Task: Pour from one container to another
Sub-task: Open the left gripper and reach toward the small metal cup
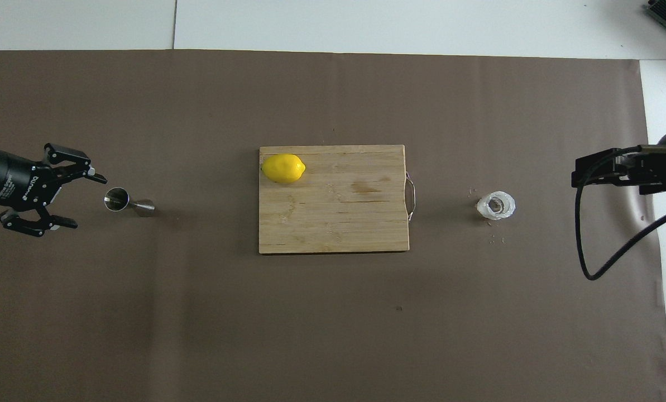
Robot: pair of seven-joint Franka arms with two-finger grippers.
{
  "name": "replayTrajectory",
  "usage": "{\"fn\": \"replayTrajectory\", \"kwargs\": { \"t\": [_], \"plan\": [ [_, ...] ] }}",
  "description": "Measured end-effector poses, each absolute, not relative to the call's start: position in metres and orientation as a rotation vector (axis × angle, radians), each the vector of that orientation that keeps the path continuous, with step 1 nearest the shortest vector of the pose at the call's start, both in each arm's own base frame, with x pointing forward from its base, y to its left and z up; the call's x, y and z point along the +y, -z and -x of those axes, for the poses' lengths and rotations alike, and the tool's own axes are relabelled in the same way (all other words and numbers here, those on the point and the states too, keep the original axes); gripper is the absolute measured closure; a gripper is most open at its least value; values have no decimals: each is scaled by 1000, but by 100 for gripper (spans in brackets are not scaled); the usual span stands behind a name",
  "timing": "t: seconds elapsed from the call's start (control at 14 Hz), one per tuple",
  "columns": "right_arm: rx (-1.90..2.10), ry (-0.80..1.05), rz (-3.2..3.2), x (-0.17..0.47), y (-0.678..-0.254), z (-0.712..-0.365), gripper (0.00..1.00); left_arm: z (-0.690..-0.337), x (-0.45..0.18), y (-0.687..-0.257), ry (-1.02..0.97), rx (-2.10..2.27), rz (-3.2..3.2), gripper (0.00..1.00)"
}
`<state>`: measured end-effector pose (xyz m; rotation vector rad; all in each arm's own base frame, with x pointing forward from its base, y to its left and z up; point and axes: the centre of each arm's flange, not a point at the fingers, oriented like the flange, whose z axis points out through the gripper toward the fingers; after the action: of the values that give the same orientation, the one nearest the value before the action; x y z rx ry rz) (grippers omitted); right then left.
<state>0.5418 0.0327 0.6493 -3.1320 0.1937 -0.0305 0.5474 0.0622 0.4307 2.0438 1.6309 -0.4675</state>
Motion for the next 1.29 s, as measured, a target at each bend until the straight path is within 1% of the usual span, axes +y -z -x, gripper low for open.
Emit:
{"fn": "replayTrajectory", "kwargs": {
  "t": [0.21,0.57,0.79,1.0,1.15,1.29],
  "plan": [
    [194,30,3132,33,-649,-542,0,-529,68,-411,477,1836,-1763,0],
    [194,30,3132,33,-649,-542,0,-518,77,-395,451,2117,-1346,0],
    [194,30,3132,33,-649,-542,0,-501,80,-375,465,2182,-1161,0],
    [194,30,3132,33,-649,-542,0,-486,79,-366,484,2219,-1030,0],
    [194,30,3132,33,-649,-542,0,-481,76,-364,469,2225,-979,0],
    [194,30,3132,33,-649,-542,0,-482,58,-361,427,2230,-946,0]
  ]
}}
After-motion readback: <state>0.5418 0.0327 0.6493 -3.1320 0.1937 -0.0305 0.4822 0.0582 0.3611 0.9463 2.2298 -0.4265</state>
